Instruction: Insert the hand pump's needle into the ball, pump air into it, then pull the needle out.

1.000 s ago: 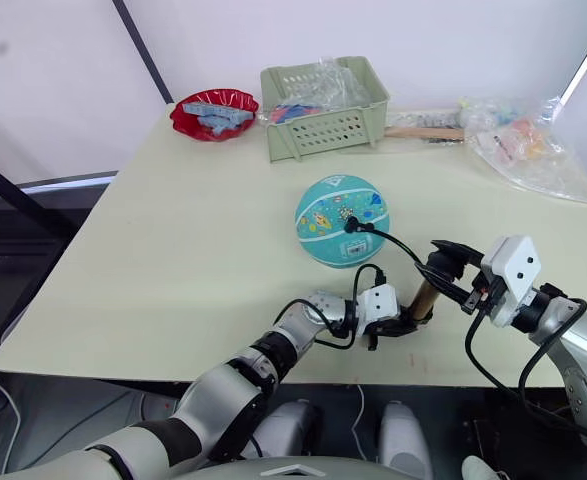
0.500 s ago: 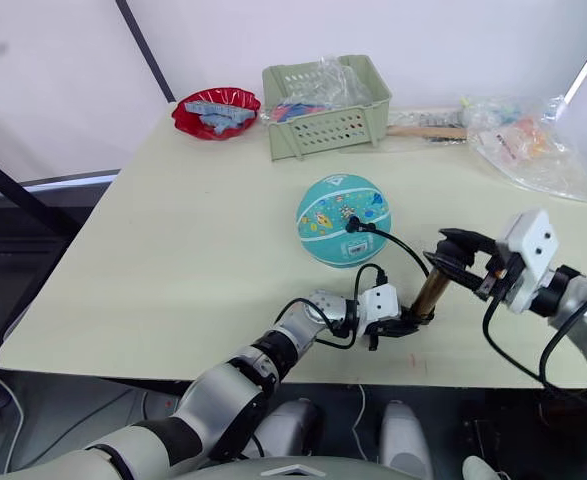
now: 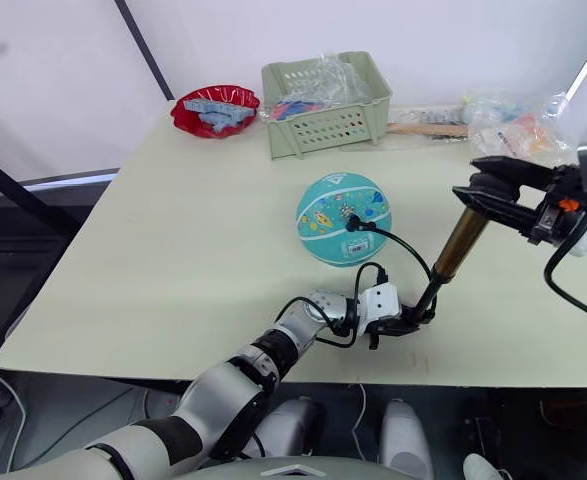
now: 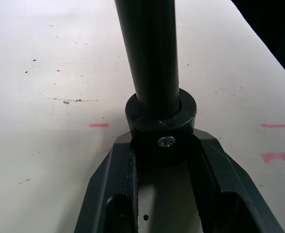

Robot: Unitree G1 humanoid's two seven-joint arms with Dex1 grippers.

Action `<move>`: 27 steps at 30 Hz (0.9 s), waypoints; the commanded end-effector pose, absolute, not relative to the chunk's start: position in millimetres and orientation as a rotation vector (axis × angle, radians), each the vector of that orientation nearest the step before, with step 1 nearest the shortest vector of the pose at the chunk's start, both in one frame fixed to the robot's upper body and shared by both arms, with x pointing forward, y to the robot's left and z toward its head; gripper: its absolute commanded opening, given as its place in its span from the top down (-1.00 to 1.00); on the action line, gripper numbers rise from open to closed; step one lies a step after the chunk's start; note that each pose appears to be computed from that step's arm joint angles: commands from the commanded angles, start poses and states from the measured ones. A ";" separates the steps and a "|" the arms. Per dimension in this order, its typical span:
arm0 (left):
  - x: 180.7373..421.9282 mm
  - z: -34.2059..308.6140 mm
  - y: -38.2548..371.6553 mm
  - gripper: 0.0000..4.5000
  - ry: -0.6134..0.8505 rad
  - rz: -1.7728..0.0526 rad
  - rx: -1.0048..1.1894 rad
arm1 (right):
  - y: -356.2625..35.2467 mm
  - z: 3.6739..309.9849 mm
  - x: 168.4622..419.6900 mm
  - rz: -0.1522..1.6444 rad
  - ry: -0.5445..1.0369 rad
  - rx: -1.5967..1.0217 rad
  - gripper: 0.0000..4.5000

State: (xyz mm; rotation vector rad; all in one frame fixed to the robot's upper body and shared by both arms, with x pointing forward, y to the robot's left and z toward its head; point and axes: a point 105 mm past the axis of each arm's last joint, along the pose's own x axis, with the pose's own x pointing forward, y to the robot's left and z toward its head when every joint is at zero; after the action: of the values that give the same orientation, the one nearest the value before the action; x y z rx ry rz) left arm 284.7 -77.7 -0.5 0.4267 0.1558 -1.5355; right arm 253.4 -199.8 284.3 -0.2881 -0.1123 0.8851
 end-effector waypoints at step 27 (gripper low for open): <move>265.8 -32.8 -67.8 0.58 0.302 -1.585 0.459 | -185.9 176.4 252.3 0.885 0.030 -0.167 0.28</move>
State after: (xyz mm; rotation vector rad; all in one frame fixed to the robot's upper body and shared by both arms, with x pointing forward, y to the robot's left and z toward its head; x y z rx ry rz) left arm 285.3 -75.9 -2.1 0.4329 0.1640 -1.5328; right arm 253.5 -191.3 202.3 -0.1821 -0.0620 0.8557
